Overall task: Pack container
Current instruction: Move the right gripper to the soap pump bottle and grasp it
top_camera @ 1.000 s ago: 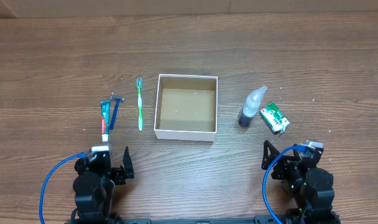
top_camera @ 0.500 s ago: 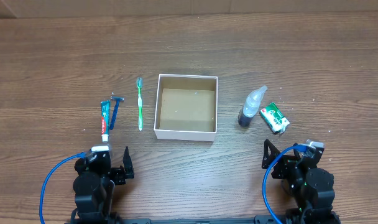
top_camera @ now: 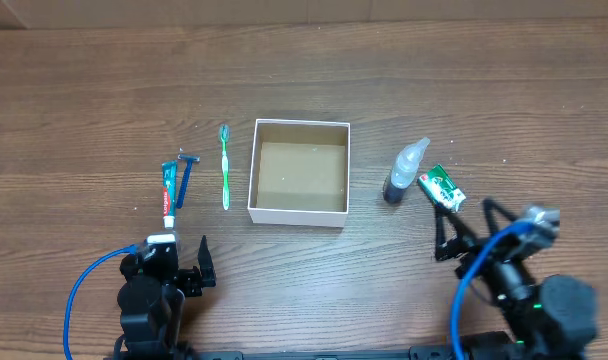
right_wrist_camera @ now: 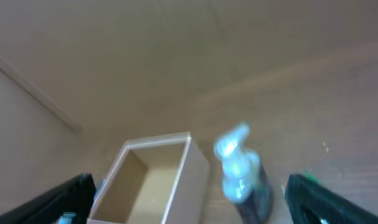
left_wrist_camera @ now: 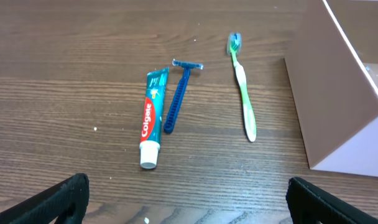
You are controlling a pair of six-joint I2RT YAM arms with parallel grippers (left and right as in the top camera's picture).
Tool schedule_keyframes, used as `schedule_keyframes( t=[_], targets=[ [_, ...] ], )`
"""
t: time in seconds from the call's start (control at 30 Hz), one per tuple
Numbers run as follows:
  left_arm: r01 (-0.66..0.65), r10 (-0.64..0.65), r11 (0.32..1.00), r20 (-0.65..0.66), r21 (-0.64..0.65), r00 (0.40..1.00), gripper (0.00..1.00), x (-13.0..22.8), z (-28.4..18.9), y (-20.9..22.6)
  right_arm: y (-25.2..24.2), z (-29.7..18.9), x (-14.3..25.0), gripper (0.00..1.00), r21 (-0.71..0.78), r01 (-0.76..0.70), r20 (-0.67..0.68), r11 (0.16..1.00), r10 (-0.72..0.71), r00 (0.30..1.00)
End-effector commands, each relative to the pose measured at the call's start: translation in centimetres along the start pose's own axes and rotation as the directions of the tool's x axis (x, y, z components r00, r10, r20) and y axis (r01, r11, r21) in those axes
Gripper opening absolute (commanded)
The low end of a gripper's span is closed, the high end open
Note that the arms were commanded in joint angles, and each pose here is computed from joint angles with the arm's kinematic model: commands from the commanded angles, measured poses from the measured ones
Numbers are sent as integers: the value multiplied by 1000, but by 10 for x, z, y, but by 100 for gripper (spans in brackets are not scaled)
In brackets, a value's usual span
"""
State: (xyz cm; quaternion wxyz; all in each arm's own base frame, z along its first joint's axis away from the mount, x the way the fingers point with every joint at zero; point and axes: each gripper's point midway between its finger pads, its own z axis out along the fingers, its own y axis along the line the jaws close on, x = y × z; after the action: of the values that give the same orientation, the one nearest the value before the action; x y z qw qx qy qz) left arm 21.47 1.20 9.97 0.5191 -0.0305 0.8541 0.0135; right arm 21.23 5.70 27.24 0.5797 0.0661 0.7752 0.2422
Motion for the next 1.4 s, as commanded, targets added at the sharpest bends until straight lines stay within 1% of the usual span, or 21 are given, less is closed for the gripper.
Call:
schedule_keyframes(
  t=[0.0,0.1,0.2,0.23,0.33,0.37,0.43,0.53,0.63,0.8,0.97,1.03,1.07,1.13,1.2,1.23,1.33,1.37],
  targets=[
    [-10,10,1000,3,15,1000,100,2,1,-2,23,3,-46,100,33,-20,-90,999,23,996],
    [-10,10,1000,3,15,1000,100,2,1,-2,23,25,-62,100,150,-42,-283,988,84,956],
    [-10,10,1000,3,15,1000,100,2,1,-2,16,51,-62,99,242,-43,-430,969,147,891],
    [-10,10,1000,3,15,1000,100,2,1,-2,16,63,-59,100,250,-45,-470,967,162,867],
    [-10,10,1000,3,15,1000,100,2,1,-2,32,93,-34,100,177,-107,-601,978,194,775],
    [-10,10,1000,3,15,1000,100,2,1,-2,27,105,-25,100,200,-91,-620,976,198,759],
    [-10,10,1000,3,15,1000,100,2,1,-2,9,124,-6,100,298,-33,-640,954,226,734],
    [-10,10,1000,3,15,1000,100,2,1,-2,-6,137,21,100,399,49,-671,916,255,696],
    [-10,10,1000,3,14,1000,100,2,1,-2,-31,145,46,100,518,145,-682,843,304,665],
    [-10,10,1000,3,15,1000,100,2,1,-2,-52,160,80,100,572,182,-710,799,372,598],
    [-10,10,1000,3,14,1000,100,2,1,-2,-63,170,102,99,603,192,-716,774,420,557],
    [-10,10,1000,3,15,1000,100,2,1,-2,-65,172,108,97,605,198,-722,771,426,545],
    [-10,10,1000,3,14,1000,100,2,1,-2,-65,173,108,94,605,198,-721,771,426,546],
    [-10,10,1000,3,15,1000,100,2,1,-2,-65,177,107,75,602,189,-717,776,420,556],
    [-10,10,1000,3,15,1000,100,2,1,-2,-65,177,107,49,602,189,-716,776,420,557],
    [-10,10,1000,3,15,1000,100,2,1,-2,-65,177,107,47,602,189,-716,776,420,557],
    [-10,10,1000,3,15,1000,100,2,1,-2,-65,177,107,47,602,190,-717,775,420,556],
    [-10,10,1000,3,15,1000,100,2,1,-2,-65,176,108,43,603,192,-718,774,421,554]
  ],
)
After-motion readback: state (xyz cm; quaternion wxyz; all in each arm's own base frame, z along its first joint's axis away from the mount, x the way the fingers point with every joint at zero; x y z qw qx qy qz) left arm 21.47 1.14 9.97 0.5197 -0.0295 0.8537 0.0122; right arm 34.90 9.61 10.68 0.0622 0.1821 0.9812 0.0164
